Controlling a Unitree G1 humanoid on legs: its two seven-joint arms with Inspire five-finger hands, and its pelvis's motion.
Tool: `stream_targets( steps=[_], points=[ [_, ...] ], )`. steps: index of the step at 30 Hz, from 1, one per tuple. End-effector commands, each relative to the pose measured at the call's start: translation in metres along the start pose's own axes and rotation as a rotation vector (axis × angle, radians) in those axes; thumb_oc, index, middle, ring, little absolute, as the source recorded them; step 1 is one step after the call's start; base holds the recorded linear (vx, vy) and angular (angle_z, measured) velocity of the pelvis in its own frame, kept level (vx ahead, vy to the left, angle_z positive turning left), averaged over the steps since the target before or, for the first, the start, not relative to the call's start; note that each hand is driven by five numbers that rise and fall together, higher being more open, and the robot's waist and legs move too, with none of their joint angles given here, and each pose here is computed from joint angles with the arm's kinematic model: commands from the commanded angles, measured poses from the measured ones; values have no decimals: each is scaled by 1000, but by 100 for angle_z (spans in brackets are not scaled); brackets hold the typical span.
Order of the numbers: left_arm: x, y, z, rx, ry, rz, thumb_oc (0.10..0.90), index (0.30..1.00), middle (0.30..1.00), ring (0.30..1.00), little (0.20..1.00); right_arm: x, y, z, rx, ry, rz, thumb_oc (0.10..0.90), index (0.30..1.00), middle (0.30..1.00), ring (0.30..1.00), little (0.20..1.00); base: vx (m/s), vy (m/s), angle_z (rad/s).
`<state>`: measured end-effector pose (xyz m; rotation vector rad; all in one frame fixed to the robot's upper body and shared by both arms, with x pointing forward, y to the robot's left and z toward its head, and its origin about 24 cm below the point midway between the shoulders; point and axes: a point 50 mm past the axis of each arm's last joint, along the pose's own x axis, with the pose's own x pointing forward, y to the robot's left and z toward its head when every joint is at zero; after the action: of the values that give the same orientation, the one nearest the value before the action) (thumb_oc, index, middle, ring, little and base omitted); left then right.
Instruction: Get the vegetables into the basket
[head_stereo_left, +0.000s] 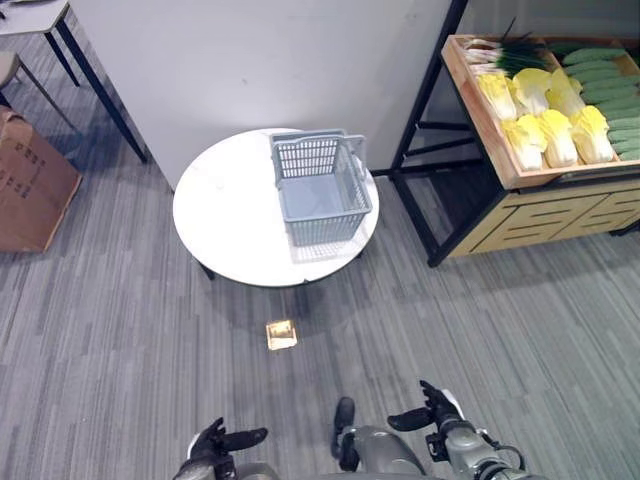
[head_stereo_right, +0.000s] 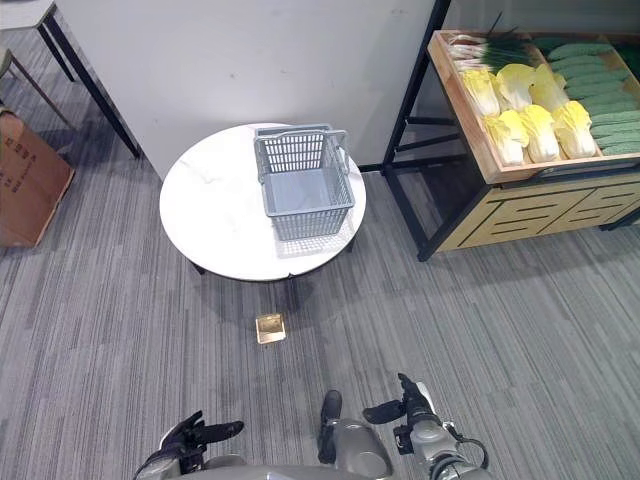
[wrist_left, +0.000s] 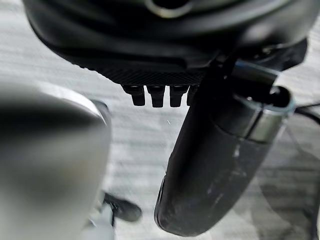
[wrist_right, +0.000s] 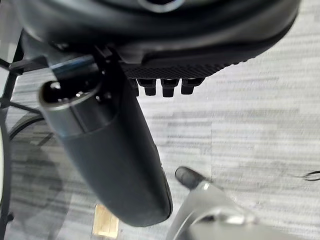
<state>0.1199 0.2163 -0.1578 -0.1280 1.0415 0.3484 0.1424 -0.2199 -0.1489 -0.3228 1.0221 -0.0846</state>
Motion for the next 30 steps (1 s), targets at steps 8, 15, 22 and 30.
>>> stream_targets(
  steps=[8, 15, 22, 30],
  points=[
    [1, 6, 13, 31, -80, 0, 900, 1000, 1000, 1000, 1000, -3, -15, -17, -29, 51, -51, 900, 1000, 1000, 1000, 1000, 259, 93, 18],
    [0, 11, 10, 46, -63, 9, 900, 1000, 1000, 1000, 1000, -5, -9, -26, -11, 71, -52, 900, 1000, 1000, 1000, 1000, 269, 250, -68],
    [1, 20, 19, 54, -84, 25, 900, 1000, 1000, 1000, 1000, -3, 3, -10, -45, 22, -19, 900, 1000, 1000, 1000, 1000, 170, 265, -15],
    [1, 26, 16, 45, -60, 47, 900, 1000, 1000, 1000, 1000, -1, 6, 0, -33, -9, -17, 900, 1000, 1000, 1000, 1000, 169, 137, -12]
  ],
)
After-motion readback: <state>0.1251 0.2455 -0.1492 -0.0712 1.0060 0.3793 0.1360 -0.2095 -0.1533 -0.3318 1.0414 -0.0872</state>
